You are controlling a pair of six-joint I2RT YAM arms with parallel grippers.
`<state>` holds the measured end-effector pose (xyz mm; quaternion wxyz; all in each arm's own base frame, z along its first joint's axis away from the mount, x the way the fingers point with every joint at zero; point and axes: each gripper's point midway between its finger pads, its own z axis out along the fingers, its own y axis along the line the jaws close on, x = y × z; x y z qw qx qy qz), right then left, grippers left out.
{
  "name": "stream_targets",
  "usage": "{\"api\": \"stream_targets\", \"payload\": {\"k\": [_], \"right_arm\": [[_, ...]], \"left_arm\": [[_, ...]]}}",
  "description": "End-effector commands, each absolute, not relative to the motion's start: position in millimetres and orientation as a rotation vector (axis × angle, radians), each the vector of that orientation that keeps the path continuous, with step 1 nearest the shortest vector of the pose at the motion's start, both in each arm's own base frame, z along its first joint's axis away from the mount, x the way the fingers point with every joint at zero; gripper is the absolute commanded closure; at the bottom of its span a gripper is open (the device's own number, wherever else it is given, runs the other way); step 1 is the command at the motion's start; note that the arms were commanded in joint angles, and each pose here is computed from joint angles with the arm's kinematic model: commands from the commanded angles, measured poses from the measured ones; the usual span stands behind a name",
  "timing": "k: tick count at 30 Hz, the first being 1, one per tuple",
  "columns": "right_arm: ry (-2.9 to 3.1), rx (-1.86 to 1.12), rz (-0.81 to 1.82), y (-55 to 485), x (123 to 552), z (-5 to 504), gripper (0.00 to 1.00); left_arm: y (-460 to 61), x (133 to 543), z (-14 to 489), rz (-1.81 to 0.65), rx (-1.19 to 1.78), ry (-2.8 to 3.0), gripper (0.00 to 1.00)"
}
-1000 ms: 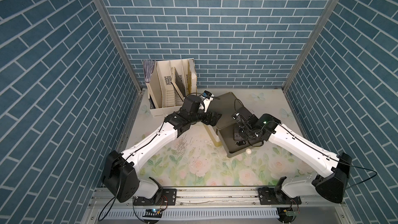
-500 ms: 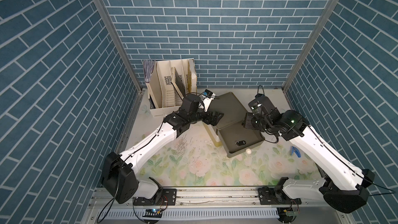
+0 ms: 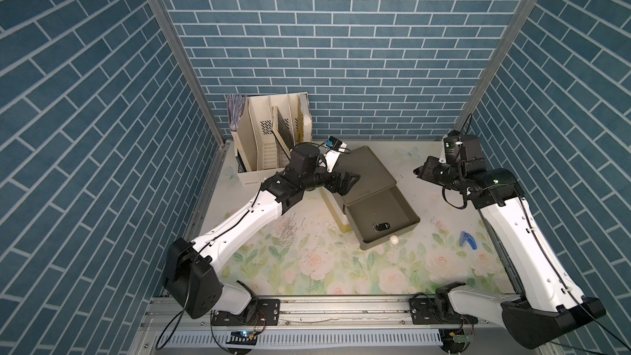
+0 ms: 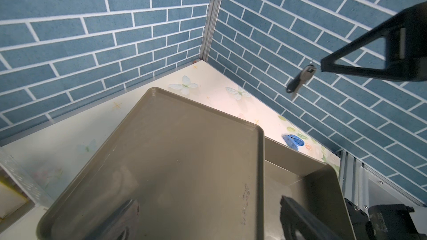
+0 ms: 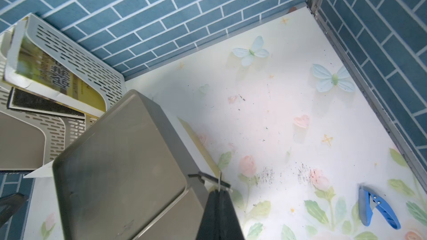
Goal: Take the keys out of the drawer
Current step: Place the key at the center of the board.
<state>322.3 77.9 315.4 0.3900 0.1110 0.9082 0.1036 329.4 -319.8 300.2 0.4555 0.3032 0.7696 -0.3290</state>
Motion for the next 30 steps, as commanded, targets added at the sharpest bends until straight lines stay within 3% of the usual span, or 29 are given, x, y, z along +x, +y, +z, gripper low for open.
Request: {"api": "stream_targets", "payload": {"k": [1, 16, 30], "right_arm": [[2.321, 0.187, 0.328, 80, 342, 299, 1.0], [2.486, 0.247, 0.435, 63, 347, 184, 1.0], [2.601, 0.289, 0.472, 63, 341, 109, 1.0]], "left_arm": [[-329, 325, 303, -0.805, 0.8, 1.881, 0.0], [-339, 329, 286, -0.814, 0.817, 1.955, 0.0], [-346, 335, 265, -0.822, 0.809, 2.039, 0.0]]}}
